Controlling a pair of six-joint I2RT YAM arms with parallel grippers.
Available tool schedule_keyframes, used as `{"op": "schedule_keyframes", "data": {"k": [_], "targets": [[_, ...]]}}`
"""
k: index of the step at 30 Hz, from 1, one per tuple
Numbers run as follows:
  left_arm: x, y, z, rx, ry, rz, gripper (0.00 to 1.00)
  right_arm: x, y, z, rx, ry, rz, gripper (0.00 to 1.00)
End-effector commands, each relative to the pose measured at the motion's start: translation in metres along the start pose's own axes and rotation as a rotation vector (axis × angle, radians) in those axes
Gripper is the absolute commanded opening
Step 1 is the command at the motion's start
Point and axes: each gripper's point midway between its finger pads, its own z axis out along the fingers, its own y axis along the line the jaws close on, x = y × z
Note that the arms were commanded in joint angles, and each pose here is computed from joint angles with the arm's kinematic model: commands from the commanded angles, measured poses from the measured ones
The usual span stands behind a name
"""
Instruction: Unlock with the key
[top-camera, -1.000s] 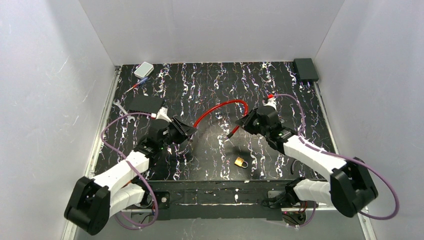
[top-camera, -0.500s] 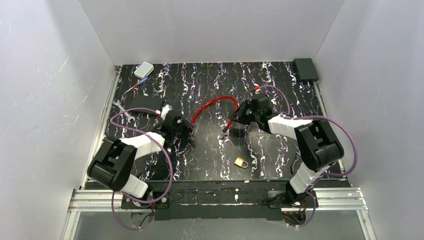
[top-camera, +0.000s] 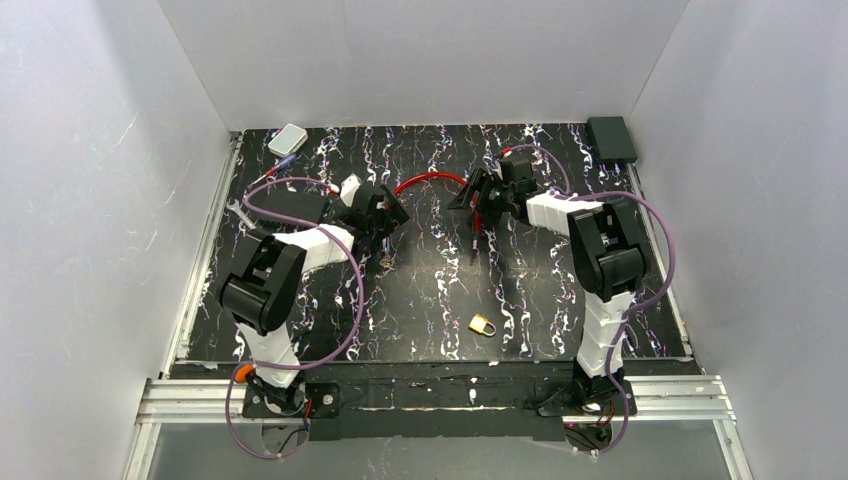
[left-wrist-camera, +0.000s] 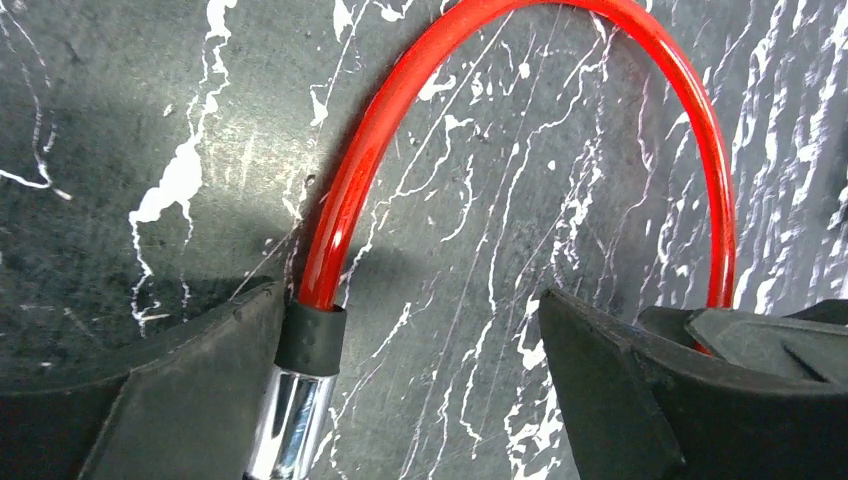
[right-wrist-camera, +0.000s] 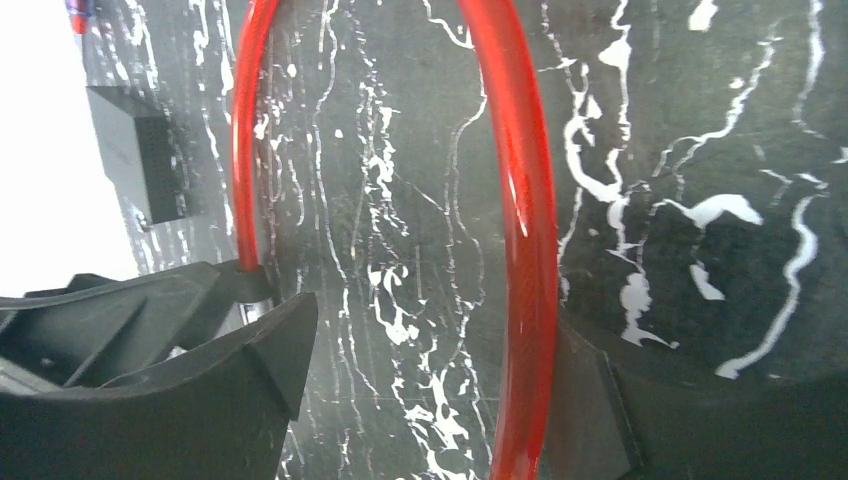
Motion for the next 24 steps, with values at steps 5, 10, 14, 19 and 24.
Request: {"op": "schedule_keyframes", "data": {"k": [5,10,14,19,24], "targets": [[-0.046,0.014,-0.057,-0.153,-0.011,0.173,0.98,-0.023,0.017,-0.043,0.082,-0.055,-0.136,0.88],[-0.068,0.049,-0.11,-0.212,-0.019,0.228,0.98,-0.02,0.019,-0.071,0.119,-0.084,-0.168,0.94],[-0.079,0.087,-0.151,-0.275,-0.061,0.237,0.98,-0.019,0.019,-0.091,0.155,-0.112,-0.186,0.98],[-0.072,0.115,-0.187,-0.302,-0.067,0.251,0.98,-0.018,0.023,-0.11,0.184,-0.141,-0.214,0.98],[-0.062,0.122,-0.204,-0.297,-0.011,0.284,0.98,-0.004,0.042,-0.12,0.172,-0.136,-0.275,0.98]]}}
